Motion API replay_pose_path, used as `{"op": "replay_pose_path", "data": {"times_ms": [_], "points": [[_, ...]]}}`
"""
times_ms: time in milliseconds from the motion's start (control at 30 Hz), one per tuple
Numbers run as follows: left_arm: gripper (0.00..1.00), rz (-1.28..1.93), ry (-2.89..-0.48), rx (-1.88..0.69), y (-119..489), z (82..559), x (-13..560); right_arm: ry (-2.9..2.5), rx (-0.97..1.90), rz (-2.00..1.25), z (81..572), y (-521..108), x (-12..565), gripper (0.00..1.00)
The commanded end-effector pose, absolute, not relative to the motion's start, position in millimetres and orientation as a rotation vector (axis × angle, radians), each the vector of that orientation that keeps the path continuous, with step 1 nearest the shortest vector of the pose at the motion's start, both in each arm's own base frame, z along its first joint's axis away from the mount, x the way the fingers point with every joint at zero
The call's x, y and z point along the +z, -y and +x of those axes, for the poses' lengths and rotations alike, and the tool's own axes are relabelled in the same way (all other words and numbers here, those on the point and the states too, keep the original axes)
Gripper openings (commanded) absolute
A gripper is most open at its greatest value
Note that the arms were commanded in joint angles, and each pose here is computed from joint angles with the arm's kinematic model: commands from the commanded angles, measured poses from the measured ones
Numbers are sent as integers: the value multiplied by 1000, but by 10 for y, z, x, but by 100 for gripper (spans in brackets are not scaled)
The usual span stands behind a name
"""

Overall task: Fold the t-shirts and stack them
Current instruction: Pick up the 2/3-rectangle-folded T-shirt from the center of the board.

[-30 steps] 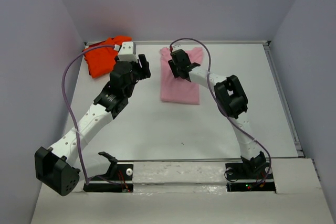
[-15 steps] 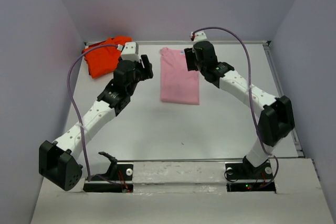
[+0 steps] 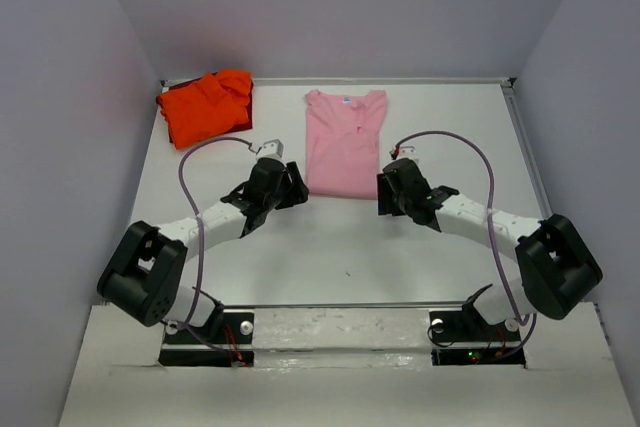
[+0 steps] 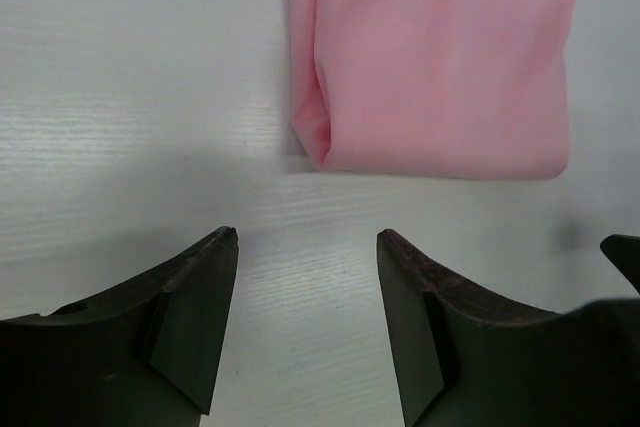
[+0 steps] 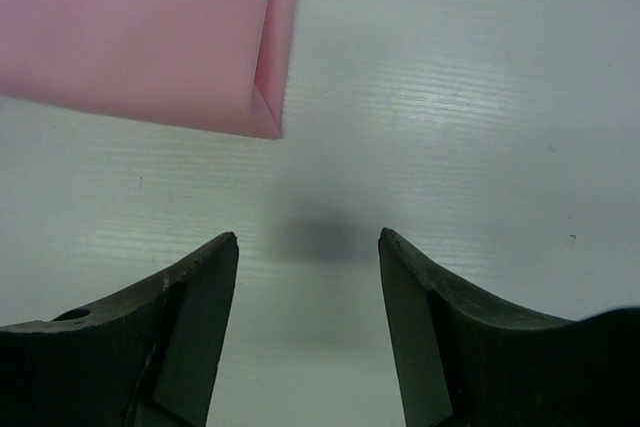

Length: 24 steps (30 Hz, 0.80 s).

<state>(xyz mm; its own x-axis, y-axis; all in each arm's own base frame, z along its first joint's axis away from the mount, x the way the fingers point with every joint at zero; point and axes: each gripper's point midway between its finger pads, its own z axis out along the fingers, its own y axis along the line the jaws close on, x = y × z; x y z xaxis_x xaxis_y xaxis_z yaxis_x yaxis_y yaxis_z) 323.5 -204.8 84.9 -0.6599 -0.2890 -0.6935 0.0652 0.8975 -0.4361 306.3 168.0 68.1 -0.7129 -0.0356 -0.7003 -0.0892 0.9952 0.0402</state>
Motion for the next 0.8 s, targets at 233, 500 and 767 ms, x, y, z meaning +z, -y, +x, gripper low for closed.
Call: {"op": "replay_pose_path", "data": {"times_ms": [233,500,767], "points": [[88,-205,-2107,-554,2053,3395,939,-2309,224,52,3255,-1929,603,76],[97,-187,-2178,-567,2160,3419,736,-2310,229,73,3271,-1942,512,81],[96,-164,-2214,-563,2261,3511,587,-2298,168,102,3417,-1936,411,80]]}}
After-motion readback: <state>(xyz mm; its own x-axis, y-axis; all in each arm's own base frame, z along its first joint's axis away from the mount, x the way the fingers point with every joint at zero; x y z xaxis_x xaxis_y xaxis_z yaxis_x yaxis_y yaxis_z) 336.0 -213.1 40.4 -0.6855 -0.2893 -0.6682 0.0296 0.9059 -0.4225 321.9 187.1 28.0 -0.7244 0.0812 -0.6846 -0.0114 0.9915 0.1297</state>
